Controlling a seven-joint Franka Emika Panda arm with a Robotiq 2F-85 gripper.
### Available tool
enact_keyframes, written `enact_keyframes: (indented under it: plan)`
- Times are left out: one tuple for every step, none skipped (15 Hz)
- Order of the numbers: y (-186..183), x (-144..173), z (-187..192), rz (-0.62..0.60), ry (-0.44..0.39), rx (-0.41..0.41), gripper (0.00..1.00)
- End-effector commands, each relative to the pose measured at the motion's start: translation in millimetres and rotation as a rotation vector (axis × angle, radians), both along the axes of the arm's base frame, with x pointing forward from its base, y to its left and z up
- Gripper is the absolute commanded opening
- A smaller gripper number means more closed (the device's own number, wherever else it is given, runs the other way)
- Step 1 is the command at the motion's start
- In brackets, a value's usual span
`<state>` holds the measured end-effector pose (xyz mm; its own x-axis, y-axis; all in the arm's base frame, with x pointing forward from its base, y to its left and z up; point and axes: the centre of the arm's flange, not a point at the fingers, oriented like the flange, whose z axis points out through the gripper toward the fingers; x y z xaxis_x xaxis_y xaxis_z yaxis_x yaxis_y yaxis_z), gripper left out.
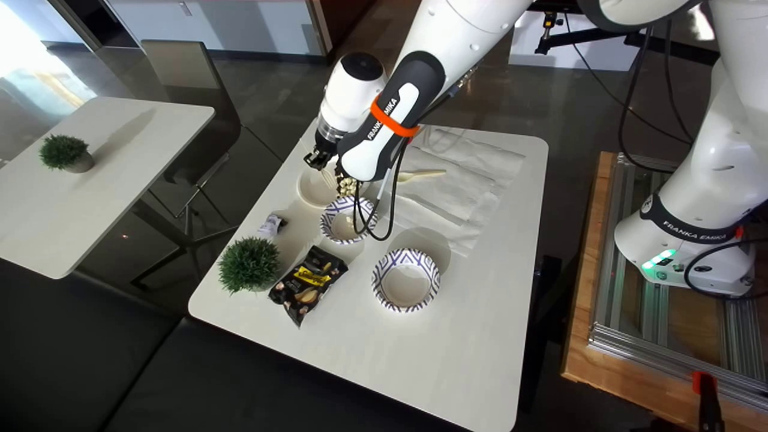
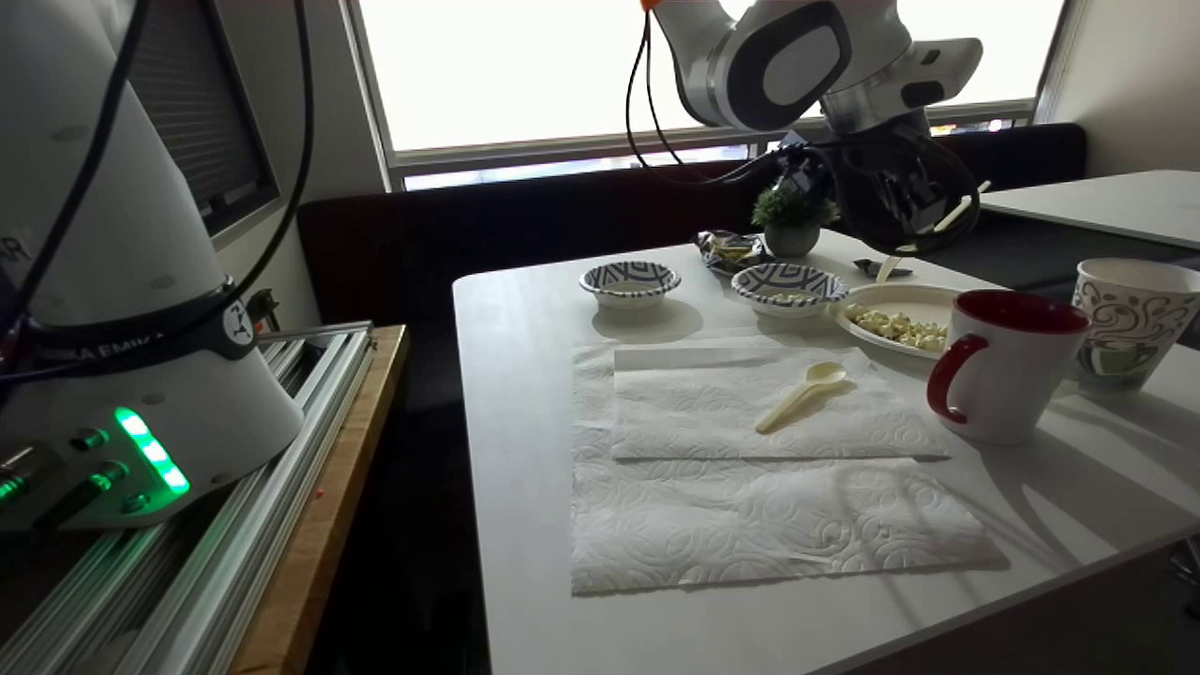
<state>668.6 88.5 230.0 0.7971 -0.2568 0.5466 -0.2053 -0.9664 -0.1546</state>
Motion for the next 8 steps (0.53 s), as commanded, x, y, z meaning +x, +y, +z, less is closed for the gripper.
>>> enact_keyframes:
  plan:
    - [3.1,3.2,2.4,-0.007,0.002,-0.004,0.03]
    - [2.6,3.2,-0.3,-0.007,0.004,-0.010,0.03]
    - [2.0,3.1,-2.2,-0.008,0.005,-0.012,0.03]
    - [1.4,3.0,-4.4,-0.009,0.008,-0.014,0.03]
    - [0.9,2.9,-6.3,-0.010,0.010,-0.017,0.03]
    - [0.5,2.8,-8.0,-0.010,0.012,-0.018,0.03]
    - [0.2,2.7,-10.0,-0.011,0.015,-0.020,0.03]
    - [-0.2,2.8,-11.8,-0.011,0.017,-0.023,0.03]
